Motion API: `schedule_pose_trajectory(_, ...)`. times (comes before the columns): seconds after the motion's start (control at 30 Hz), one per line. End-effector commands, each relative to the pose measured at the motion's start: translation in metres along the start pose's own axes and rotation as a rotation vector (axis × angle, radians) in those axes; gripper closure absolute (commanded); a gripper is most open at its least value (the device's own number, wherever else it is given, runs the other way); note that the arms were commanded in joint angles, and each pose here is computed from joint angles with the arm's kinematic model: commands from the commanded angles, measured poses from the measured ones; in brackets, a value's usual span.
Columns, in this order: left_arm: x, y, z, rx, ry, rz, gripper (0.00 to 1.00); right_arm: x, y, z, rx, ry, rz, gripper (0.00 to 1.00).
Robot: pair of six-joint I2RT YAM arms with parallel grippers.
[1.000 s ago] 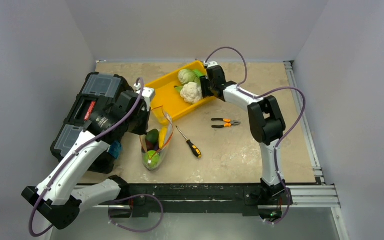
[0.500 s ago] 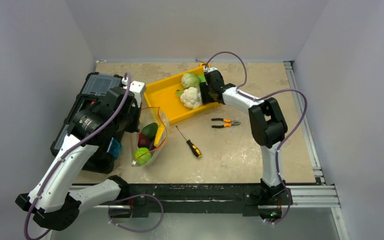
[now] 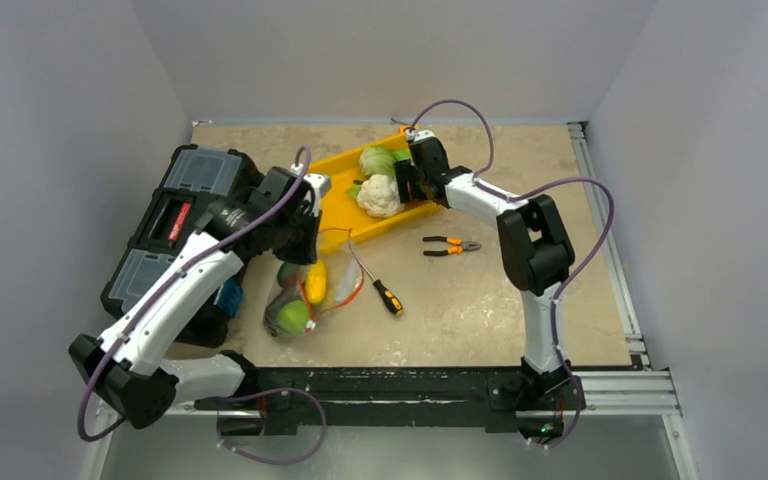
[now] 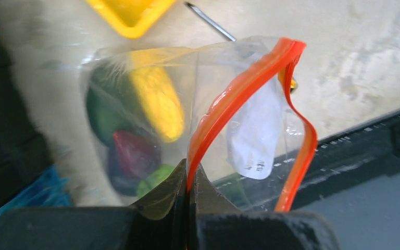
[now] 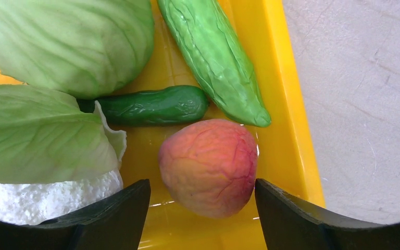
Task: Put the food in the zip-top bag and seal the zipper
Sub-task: Adjust the bin at the center of the board.
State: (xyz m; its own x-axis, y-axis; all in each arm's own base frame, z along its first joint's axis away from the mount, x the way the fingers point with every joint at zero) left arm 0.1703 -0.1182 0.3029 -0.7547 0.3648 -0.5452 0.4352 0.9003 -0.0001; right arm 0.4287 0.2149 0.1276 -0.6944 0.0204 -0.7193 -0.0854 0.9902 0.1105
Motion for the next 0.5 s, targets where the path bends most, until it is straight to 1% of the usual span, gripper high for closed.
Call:
schedule_pose_trajectory(0.0, -0.022, -0.031, 0.016, 0.295, -0.094, -0.094, 1.00, -0.014, 0.005, 0.004, -0.050, -0.080, 0.009, 0.27)
schedule_pose_trajectory(0.2, -0.025, -0.026, 0.010, 0.248, -0.135, -0.090, 1.00, -0.007, 0.005, 0.010, -0.077, -0.092, 0.023, 0.34)
schedule_pose_trajectory(0.33, -0.023, -0.023, 0.006, 0.227, -0.155, -0.092, 1.00, -0.007, 0.006, 0.009, -0.082, -0.102, 0.036, 0.46)
schedule_pose_trajectory(0.47, -0.016, -0.024, 0.010, 0.235, -0.144, -0.098, 1.00, -0.011, 0.004, 0.003, -0.068, -0.112, 0.042, 0.60)
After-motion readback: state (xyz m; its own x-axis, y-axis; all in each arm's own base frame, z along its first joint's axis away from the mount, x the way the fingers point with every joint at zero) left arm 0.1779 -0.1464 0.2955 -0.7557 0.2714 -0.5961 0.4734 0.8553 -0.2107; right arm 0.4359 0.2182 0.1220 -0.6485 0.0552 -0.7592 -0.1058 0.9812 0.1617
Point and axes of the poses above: each gripper's point midway between its finger pads, its own z axis out along the fingers, its own y axis along the line the jaws close on, x = y × z, the point moved 9 cm from there along -z, back along the fingers, and after that the axes turned 11 degrees about z, right-handed, at the moved point
